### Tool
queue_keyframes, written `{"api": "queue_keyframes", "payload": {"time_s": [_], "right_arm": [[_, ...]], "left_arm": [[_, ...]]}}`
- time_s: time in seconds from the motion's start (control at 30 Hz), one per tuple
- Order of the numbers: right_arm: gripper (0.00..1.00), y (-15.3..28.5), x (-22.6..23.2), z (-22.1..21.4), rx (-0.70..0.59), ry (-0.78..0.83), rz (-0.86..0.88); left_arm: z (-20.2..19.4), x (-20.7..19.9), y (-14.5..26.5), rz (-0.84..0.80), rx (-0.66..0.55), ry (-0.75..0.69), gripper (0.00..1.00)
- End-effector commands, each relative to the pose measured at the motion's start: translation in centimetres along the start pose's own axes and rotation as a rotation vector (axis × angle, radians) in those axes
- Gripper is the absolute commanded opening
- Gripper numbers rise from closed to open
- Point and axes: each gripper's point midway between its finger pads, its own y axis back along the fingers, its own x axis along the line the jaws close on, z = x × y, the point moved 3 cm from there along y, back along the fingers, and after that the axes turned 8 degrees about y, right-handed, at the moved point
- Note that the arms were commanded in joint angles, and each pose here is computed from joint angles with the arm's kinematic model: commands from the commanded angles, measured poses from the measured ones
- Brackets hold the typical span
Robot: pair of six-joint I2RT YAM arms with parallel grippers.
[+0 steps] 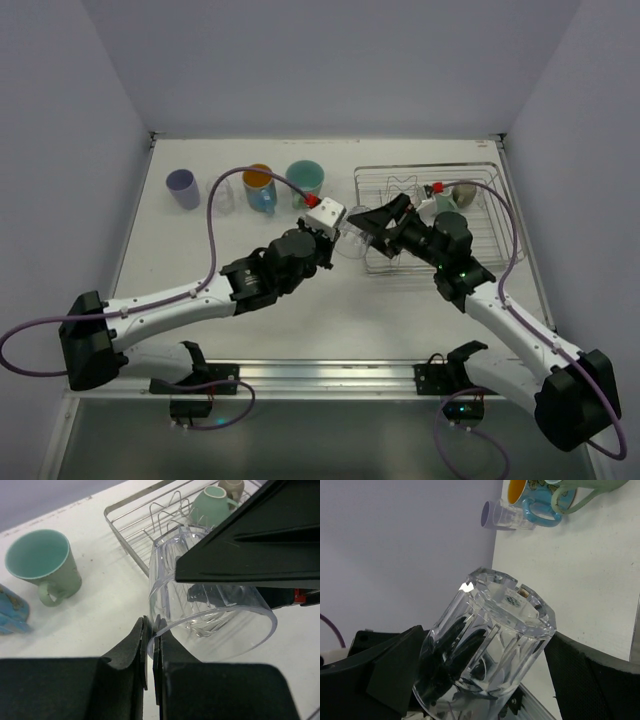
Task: Unload the cups from the dish rack
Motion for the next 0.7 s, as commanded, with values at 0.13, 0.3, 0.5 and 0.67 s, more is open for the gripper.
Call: {"api": "queue_keyframes", "payload": {"time_s": [0.13,0.3,0.5,0.67], "right_arm": [[0.99,0.9,0.0,2.8,-0.141,0.225,-0.07],[0.99,1.1,-0.5,3.1,-0.146,0.26,-0.105],[0.99,1.6,-1.0,2.9,-0.131,0.308,-0.137],[0.99,2.4,-1.2,3.0,-0.136,0.362,-0.168]], "left_arm": [[0.9,8.9,1.7,0.241,0.009,0.267,0.0],[1.4,11.0,4.0,0.334,0.018,0.296,0.0],[-1.6,15.3,6.4,0.494,0.146,0.406,0.0],[-4.0,20.9,8.0,0.628,0.231,0.554,0.0]]}}
